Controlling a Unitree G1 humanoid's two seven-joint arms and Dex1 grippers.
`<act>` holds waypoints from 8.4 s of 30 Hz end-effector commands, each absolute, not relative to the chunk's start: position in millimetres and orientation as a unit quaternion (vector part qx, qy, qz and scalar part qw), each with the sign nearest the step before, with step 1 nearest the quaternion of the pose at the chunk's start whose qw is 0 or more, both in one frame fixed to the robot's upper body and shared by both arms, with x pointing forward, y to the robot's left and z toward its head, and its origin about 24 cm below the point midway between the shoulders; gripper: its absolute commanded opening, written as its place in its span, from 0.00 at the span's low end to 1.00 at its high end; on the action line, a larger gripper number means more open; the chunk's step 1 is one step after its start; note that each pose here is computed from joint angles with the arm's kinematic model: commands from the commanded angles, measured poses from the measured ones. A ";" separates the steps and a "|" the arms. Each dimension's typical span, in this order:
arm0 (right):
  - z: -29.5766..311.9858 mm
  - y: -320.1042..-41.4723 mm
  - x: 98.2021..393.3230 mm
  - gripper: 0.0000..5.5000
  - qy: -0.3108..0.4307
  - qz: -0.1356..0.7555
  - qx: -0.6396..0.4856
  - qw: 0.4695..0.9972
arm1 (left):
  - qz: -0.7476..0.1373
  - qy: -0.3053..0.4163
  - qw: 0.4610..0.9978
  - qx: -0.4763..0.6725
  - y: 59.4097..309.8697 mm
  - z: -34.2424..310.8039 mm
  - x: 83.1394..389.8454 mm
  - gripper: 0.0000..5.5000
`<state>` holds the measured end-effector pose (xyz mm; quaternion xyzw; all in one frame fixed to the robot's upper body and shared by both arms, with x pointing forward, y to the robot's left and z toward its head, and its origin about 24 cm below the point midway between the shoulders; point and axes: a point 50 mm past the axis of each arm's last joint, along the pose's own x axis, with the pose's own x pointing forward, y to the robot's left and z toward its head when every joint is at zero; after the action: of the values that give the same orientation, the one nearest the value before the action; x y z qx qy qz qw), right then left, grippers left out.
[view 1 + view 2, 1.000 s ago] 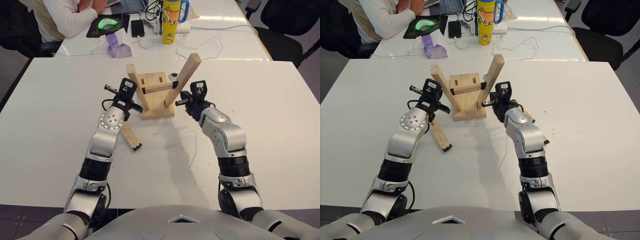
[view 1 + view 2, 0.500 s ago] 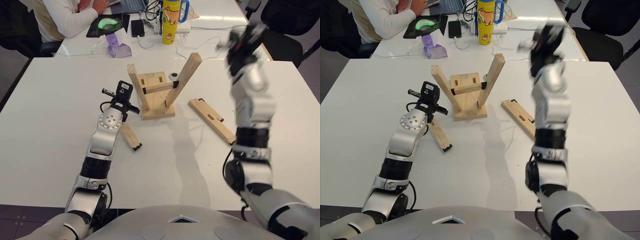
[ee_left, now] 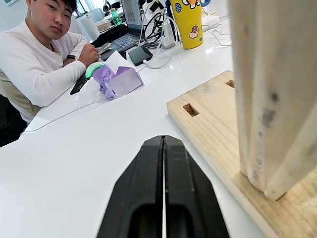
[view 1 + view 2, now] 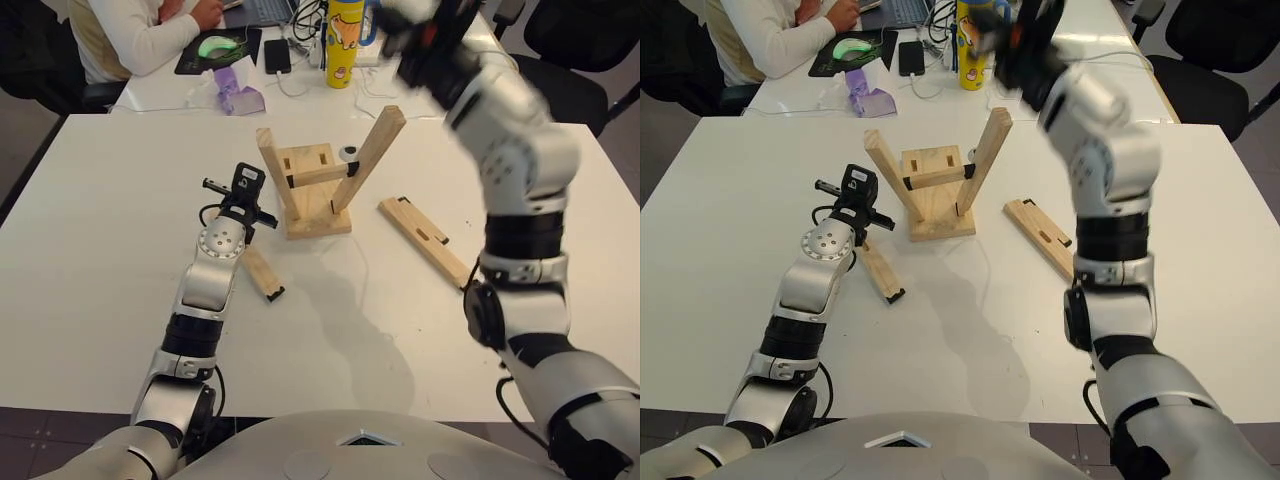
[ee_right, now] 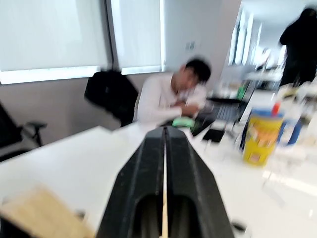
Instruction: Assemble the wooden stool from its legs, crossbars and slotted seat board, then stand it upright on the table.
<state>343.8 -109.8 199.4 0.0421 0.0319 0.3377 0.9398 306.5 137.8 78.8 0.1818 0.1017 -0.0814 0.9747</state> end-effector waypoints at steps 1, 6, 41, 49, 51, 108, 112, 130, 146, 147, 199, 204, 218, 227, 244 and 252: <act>153.9 -111.0 335.0 0.00 0.159 0.336 0.061 0.926 | -0.077 0.095 0.975 0.186 138.3 83.5 309.0 0.00; 186.7 -101.0 330.1 0.00 0.064 0.374 0.099 0.920 | -0.074 0.094 0.975 0.186 139.6 83.6 309.4 0.00; 143.3 -122.8 316.6 0.00 0.055 0.435 -0.027 0.898 | -0.012 0.152 0.968 0.200 171.9 62.3 298.1 0.00; 123.8 -145.6 347.1 0.00 0.085 0.278 -0.134 0.947 | -0.141 0.239 0.927 0.252 180.7 52.0 270.4 0.00; 116.6 -143.1 347.2 0.00 0.098 0.282 -0.154 0.942 | -0.189 0.243 0.909 0.279 188.2 62.7 261.7 0.00; 57.8 -81.9 284.2 0.00 0.215 0.573 -0.163 0.774 | -0.206 0.199 0.918 0.276 144.8 40.4 355.8 0.00; 77.3 -85.7 306.3 0.00 0.173 0.501 -0.121 0.839 | -0.201 0.197 0.920 0.274 146.1 39.3 355.5 0.00; 31.1 -131.4 307.4 0.00 0.268 0.425 -0.294 0.813 | -0.159 0.179 0.937 0.256 162.8 43.2 339.0 0.00; 104.1 -141.2 330.3 0.00 0.116 0.348 -0.177 0.913 | -0.091 0.124 0.969 0.193 181.5 63.6 326.5 0.00; 111.9 -145.4 332.8 0.00 0.103 0.337 -0.156 0.923 | -0.087 0.111 0.973 0.182 182.2 69.0 324.7 0.00; 17.0 -260.5 293.9 0.48 0.336 0.195 -0.121 0.913 | -0.048 0.078 0.992 0.086 194.6 90.3 278.2 0.00; 12.8 -260.5 293.0 0.38 0.355 0.186 -0.116 0.909 | -0.047 0.077 0.992 0.088 194.8 90.9 278.2 0.00; 72.0 -261.8 333.1 0.24 0.174 0.112 -0.139 0.968 | -0.111 0.066 0.992 0.013 175.9 100.2 276.3 0.00; 164.4 -210.2 334.2 0.24 -0.135 0.211 -0.156 0.955 | -0.267 0.004 0.932 -0.246 134.1 141.2 261.9 0.10; 170.4 -150.6 285.4 0.24 -0.145 0.462 -0.187 0.854 | -0.350 -0.037 0.841 -0.410 120.2 177.6 253.0 0.48; 166.0 -143.1 280.0 0.24 -0.140 0.485 -0.188 0.843 | -0.344 -0.031 0.841 -0.417 118.4 175.9 254.3 0.48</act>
<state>284.1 -146.3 164.8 -0.1811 -0.1388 0.4719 0.8516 253.3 116.5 175.0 -0.4142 -0.0285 -0.3504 0.8395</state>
